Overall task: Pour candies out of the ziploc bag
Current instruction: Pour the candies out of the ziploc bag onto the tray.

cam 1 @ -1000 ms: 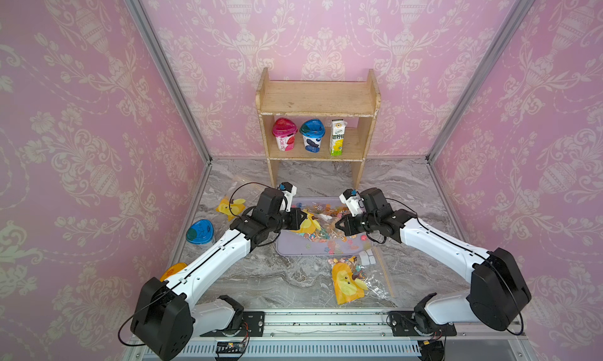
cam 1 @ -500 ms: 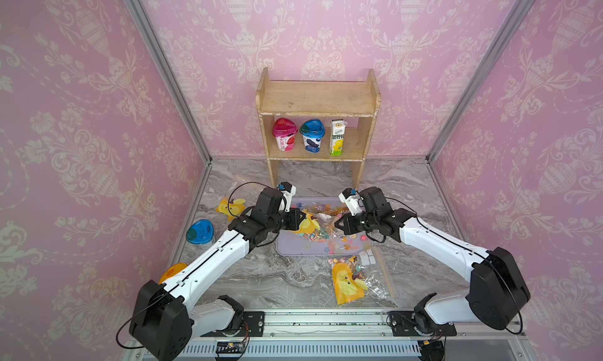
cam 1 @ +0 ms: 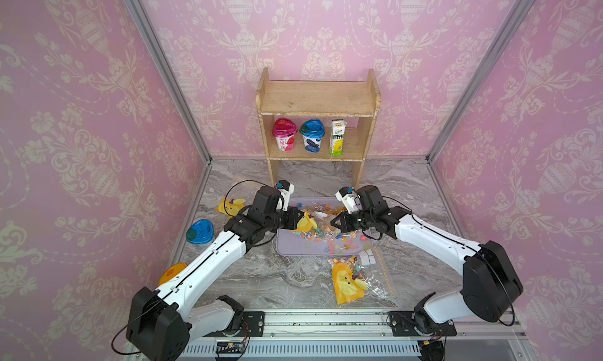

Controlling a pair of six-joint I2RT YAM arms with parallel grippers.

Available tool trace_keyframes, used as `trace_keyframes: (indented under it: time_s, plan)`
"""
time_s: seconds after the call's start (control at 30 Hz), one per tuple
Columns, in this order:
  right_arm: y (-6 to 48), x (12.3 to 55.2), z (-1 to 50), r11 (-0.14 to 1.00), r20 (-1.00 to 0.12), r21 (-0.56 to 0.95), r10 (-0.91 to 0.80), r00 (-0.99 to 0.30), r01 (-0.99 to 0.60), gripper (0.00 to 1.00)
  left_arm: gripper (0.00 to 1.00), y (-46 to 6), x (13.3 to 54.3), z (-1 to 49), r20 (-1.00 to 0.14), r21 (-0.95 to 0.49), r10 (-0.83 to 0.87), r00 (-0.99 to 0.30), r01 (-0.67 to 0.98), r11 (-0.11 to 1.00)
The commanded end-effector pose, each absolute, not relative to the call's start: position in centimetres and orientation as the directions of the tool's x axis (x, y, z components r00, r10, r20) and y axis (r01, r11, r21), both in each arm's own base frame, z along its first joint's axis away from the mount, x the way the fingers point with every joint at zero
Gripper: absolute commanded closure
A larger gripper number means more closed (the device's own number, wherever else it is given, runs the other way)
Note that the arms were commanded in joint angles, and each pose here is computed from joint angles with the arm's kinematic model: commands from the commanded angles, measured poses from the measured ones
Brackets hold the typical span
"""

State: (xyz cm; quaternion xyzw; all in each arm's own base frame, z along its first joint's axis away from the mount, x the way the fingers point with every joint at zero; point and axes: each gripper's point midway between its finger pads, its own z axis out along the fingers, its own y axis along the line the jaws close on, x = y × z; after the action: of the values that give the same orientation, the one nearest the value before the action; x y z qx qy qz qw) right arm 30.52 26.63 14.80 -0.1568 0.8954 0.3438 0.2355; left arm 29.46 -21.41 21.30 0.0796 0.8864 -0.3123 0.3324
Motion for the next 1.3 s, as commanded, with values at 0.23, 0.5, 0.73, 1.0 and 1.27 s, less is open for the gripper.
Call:
trace_keyframes:
  time_s: [0.23,0.5,0.73,1.0,1.27]
  plan:
    - [26.5,31.0,13.6,0.737,-0.490,0.543,-0.112,-0.864,-0.403,1.00,1.00,-20.3,30.3,26.1,-0.738,-0.458,-0.095,-0.668,0.393,0.797]
    - [26.5,31.0,13.6,0.736,-0.487,0.543,-0.115,-0.866,-0.403,1.00,1.00,-19.9,30.3,26.3,-0.744,-0.455,-0.104,-0.660,0.387,0.802]
    - [26.5,31.1,13.9,0.737,-0.494,0.540,-0.113,-0.862,-0.406,1.00,1.00,-19.5,30.4,26.5,-0.752,-0.444,-0.104,-0.651,0.384,0.810]
    - [26.7,31.2,14.1,0.733,-0.496,0.545,-0.111,-0.862,-0.407,1.00,1.00,-19.1,30.3,26.9,-0.762,-0.431,-0.103,-0.639,0.383,0.817]
    - [26.9,31.3,14.4,0.729,-0.500,0.547,-0.110,-0.859,-0.412,1.00,1.00,-18.8,30.2,27.6,-0.774,-0.419,-0.102,-0.625,0.386,0.822]
